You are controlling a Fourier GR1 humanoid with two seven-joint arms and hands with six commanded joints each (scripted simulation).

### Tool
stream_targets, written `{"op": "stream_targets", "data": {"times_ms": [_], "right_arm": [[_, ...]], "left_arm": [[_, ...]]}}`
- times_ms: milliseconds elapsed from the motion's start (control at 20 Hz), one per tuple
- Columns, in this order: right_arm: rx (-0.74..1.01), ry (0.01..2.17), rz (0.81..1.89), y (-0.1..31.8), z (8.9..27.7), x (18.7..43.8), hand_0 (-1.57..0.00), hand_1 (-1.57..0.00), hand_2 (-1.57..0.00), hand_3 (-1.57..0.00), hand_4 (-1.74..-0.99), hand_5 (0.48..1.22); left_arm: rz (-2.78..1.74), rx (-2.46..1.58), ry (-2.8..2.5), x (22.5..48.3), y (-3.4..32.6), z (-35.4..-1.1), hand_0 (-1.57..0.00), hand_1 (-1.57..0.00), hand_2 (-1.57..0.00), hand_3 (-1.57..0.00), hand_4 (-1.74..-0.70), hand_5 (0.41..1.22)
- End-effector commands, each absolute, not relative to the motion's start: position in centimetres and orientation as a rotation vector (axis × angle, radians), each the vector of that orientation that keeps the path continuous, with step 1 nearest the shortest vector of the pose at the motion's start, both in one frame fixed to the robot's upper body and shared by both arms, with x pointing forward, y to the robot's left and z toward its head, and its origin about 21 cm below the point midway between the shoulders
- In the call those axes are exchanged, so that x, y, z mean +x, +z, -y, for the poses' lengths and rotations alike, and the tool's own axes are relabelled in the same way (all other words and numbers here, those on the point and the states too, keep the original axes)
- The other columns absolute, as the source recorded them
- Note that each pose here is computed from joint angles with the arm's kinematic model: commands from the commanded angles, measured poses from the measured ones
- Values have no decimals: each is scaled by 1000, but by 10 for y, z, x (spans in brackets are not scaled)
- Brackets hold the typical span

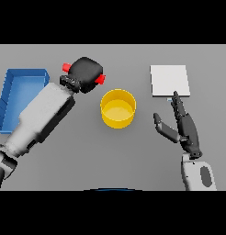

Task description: Pick up the red beaker and tilt it to pour out 1 green nut into yellow bowl. Pick up the yellow bowl and place it on the metallic measuring scale.

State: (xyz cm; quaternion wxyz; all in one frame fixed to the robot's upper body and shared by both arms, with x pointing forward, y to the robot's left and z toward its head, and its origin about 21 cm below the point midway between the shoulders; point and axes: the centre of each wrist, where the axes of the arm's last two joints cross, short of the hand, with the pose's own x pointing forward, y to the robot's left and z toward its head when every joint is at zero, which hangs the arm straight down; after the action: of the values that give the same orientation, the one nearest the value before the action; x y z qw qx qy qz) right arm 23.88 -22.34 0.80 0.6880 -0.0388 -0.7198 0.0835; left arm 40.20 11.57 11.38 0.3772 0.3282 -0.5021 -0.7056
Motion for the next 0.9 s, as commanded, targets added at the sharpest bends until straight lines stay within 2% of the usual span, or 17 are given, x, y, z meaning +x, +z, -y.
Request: {"op": "stream_targets", "data": {"times_ms": [0,100,200,300,500,850], "right_arm": [[-83,184,1622,8,221,237,1,1,1,1,-1279,651],[-71,169,1611,8,219,240,1,1,1,1,-1292,635],[-68,158,1610,6,227,240,1,1,1,1,-1303,619],[-65,148,1609,5,227,240,1,1,1,1,-1301,607],[-63,157,1629,7,227,242,1,1,1,1,-1300,601],[-79,164,1609,5,226,244,1,1,1,1,-1287,604]], "left_arm": [[1238,871,-1848,404,117,-109,-1571,-1571,-1571,-1355,-1663,1214],[1159,932,-1959,408,121,-96,-1571,-1571,-1571,-1315,-1685,1217],[1110,976,-2040,408,124,-88,-1571,-1571,-1571,-1267,-1699,1218],[1082,992,-2123,406,125,-78,-1571,-1571,-1571,-1203,-1709,1219],[1047,1104,-2269,408,129,-63,-1571,-1571,-1571,-1420,-1726,1220],[936,1281,-2469,399,120,-45,-1571,-1571,-1571,-1539,-1737,1221]]}}
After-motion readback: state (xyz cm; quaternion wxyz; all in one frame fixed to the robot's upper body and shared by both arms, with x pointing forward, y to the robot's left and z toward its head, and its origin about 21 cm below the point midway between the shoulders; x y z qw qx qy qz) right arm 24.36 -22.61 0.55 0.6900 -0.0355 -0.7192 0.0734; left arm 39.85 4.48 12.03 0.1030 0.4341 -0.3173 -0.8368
